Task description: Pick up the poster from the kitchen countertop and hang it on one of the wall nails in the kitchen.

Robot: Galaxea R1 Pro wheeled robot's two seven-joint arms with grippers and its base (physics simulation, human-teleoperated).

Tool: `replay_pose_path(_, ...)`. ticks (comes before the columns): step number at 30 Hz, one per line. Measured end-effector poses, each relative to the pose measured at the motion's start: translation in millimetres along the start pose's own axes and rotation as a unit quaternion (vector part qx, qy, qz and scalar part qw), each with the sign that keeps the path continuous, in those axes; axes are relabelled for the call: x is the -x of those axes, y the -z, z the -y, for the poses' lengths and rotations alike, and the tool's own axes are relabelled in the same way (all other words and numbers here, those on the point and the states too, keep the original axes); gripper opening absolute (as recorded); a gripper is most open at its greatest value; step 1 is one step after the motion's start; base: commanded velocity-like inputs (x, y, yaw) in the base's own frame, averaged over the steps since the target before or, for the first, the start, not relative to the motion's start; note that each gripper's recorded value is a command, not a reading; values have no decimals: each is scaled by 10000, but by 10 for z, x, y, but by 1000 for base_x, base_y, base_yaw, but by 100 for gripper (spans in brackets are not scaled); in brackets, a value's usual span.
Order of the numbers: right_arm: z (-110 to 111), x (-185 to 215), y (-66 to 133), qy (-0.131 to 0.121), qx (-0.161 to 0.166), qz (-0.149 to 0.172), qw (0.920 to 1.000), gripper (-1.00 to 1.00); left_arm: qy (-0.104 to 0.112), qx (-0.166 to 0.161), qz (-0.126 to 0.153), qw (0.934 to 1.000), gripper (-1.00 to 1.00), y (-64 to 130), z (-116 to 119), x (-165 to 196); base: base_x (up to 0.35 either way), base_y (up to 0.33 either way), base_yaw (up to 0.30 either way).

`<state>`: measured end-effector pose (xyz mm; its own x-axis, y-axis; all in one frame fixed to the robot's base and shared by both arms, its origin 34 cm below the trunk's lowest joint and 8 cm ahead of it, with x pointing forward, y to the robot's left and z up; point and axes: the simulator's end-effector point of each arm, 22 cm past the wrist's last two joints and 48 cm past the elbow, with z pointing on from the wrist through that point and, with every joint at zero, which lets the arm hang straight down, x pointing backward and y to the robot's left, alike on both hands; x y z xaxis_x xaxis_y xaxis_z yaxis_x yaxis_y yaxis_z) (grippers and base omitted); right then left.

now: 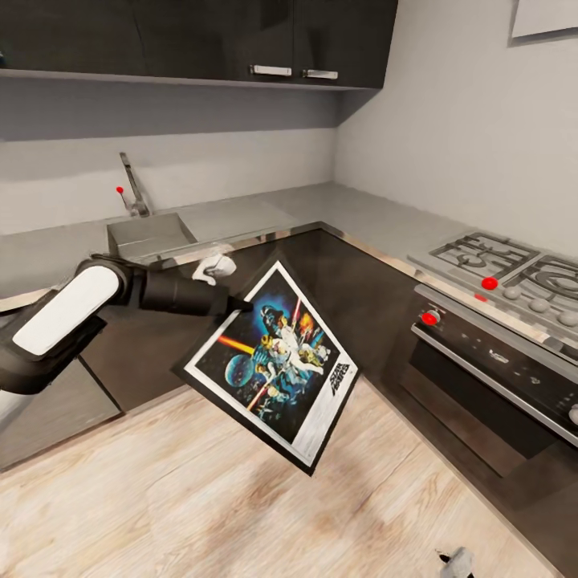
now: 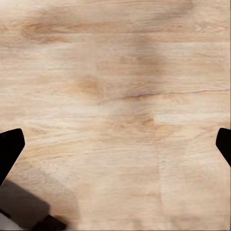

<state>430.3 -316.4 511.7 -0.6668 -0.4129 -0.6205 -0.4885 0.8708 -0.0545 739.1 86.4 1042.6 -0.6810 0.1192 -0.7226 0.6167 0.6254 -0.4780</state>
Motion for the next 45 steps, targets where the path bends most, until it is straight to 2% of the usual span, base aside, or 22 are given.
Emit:
replay_pose_path(2,-11,-65,17,-4,127,-151,9998,100,-88,-16,-8,10000,-100,-10,3,-14,0,0,0)
replay_pose_path(4,37,-107,44,-16,235,-269,9994,100,-263,-96,5,9996,-100,-1,23,-18,0,0,0)
replay_pose_path(7,363,-58,131,-95,329,-286,9990,100,-578,-246,-3,9980,-100,58,40,-44,0,0,0)
replay_pose_path(11,544,122,197,-271,682,-160,9972,100,-872,-452,-46,9952,-100,95,100,-81,0,0,0)
replay_pose_path(12,677,463,266,-735,1282,-19,9890,100,-1300,-846,-203,9877,-100,159,220,-194,0,0,0)
replay_pose_path(13,813,782,232,-763,1387,214,9872,100,-1363,-1072,-277,9845,-100,187,305,-243,0,0,0)
replay_pose_path(15,876,961,229,-786,1479,337,9853,100,-1485,-1177,-348,9813,-100,205,331,-289,0,0,0)
replay_pose_path(16,954,1360,225,-699,1727,626,9805,100,-1560,-1317,-440,9779,-100,219,376,-348,0,0,0)
replay_pose_path(17,1007,1653,229,-587,1883,844,9767,100,-1580,-1371,-542,9764,-100,194,393,-422,0,0,0)
replay_pose_path(20,1051,2122,324,-314,2301,1175,9655,100,-1582,-1494,-804,9727,-100,125,435,-615,0,0,0)
replay_pose_path(24,1220,2480,403,-99,2363,1406,9614,100,-1581,-1524,-880,9716,-100,105,445,-672,0,0,0)
replay_pose_path(29,1298,2639,458,45,2368,1507,9598,100,-1574,-1542,-999,9703,-100,69,447,-762,0,0,0)
replay_pose_path(32,1329,2792,517,261,2354,1617,9580,100,-1570,-1550,-1042,9698,-100,55,449,-796,0,0,0)
replay_pose_path(35,1379,2839,589,359,2363,1612,9576,100,-1570,-1556,-1057,9695,-100,50,452,-808,0,0,0)
replay_pose_path(36,1386,2862,669,282,2511,1518,9556,100,-1572,-1574,-1081,9689,-100,43,464,-826,0,0,0)
replay_pose_path(38,1381,2925,712,292,2604,1514,9531,100,-1575,-1580,-1088,9687,-100,40,467,-831,0,0,0)
replay_pose_path(43,1296,2967,771,347,2842,1493,9464,100,-1577,-1593,-1098,9684,-100,38,475,-840,0,0,0)
replay_pose_path(45,1198,2886,748,466,2995,1291,9442,100,-1555,-1719,-1123,9662,-100,53,530,-860,0,0,0)
